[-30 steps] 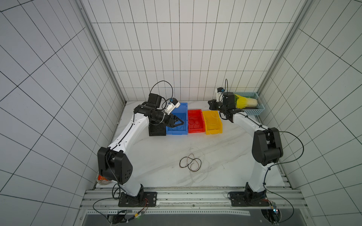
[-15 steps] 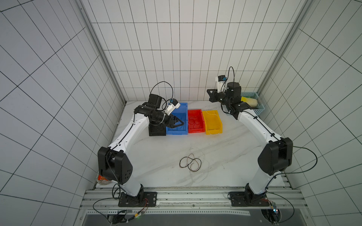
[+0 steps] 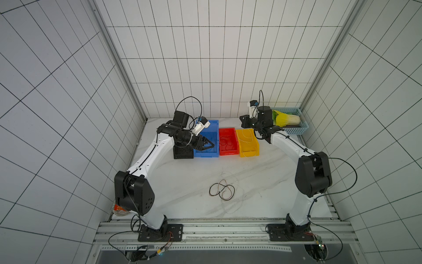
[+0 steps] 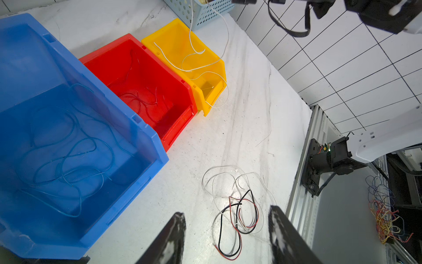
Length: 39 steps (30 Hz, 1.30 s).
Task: Untangle and sort cables by color
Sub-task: Place the cable in the bin.
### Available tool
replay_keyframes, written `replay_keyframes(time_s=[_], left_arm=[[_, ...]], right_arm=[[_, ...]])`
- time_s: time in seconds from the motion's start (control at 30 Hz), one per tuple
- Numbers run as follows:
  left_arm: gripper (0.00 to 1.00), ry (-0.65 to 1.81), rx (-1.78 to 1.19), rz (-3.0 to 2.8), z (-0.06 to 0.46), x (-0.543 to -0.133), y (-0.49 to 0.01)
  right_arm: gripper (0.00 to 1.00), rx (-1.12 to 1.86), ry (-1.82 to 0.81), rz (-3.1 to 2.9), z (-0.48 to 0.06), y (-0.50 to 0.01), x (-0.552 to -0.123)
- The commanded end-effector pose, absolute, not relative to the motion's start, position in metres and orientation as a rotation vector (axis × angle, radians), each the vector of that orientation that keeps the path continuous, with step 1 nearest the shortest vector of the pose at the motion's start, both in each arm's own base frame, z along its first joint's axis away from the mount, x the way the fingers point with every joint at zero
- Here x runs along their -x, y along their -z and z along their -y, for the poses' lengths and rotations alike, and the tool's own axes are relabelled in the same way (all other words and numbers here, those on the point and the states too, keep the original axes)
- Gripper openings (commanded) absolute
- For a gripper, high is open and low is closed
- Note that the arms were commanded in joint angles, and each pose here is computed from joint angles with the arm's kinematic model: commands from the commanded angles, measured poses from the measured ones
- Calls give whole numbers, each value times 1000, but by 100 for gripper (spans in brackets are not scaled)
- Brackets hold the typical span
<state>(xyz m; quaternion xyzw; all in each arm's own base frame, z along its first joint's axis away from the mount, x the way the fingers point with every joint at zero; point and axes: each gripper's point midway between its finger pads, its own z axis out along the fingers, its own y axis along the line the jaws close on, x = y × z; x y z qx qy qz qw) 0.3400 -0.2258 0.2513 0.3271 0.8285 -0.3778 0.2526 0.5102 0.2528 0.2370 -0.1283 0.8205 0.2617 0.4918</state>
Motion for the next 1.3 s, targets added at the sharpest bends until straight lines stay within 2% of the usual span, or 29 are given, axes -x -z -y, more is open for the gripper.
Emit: replay_keyframes(time_s=[0.0,0.1,0.2,0.43,0.77,1.27], left_arm=[[56,1019,-908,-2204,226,-338,-262],[56,1020,-908,-2207,226,-337,-261],[56,1025,-909,-2209,227,-338,-259],[56,1025,-908,-2217,228,-339,-256],[56,1002,-912,-2218,225,-337,-255],[56,976,-916,-2228,223,-340,-251]], right_arm=[[0,322,-460,-1985,-228,-224,-522],[0,380,-327,-2013,-217,-216,-523],[0,400,-318,-2034,-219,-204,-520],[0,516,-286,-2105,-256,-155,-509],[0,280,-406,-2227,-229,-119,-511],[3,223,-389,-2482,-214,-55,-505]])
